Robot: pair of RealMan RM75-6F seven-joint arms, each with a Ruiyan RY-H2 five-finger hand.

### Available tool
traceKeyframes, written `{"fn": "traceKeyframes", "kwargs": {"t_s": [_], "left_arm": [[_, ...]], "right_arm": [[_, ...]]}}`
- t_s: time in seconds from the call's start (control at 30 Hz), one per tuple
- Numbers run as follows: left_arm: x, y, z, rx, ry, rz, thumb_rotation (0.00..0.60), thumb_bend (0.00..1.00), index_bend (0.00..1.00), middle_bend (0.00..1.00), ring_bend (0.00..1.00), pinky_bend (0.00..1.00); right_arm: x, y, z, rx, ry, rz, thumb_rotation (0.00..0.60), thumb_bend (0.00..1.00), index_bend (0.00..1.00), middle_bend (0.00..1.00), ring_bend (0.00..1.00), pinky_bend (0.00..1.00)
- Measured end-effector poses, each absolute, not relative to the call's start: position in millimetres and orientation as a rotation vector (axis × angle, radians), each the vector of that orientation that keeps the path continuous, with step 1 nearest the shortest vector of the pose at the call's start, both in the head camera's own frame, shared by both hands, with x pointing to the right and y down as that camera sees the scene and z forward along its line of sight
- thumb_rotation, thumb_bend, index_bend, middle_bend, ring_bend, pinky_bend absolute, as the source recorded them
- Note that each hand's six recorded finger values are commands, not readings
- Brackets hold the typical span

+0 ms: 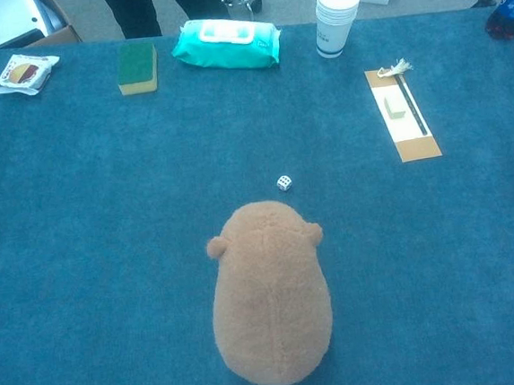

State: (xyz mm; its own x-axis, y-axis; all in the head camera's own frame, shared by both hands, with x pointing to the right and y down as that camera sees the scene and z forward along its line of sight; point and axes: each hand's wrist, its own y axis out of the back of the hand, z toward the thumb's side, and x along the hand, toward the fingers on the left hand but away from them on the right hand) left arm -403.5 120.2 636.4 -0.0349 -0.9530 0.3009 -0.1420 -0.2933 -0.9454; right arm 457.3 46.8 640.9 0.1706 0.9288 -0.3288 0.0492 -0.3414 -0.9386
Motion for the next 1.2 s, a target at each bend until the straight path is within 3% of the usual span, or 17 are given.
{"fn": "traceKeyframes", "kwargs": {"t_s": [1.07,1.13,1.2], "left_arm": [[-403.6,130.1,635.4,-1.546,1.213,-1.431,0.6,0.43,0.32,0.22,0.16,0.42],[-402.6,129.5,635.2,-1.546,1.211,-1.427,0.6,0.43,0.32,0.22,0.16,0.42],[-401.6,129.3,634.4,-1.546,1.21,-1.42,0.6,0.43,0.32,0.23,0.17,0.42]], "right_arm": [[435.9,31.6,649.8,-1.654,-0.823,1.281,0.6,0.7,0.54,0.29,0.15,0.36],[425.9,26.8,647.1,-1.657,-0.8,1.253,0.6,0.71,0.53,0.29,0.16,0.37],[417.4,22.4,645.0,-1.655,-0.776,1.231,0.6,0.81,0.52,0.33,0.19,0.44]]}}
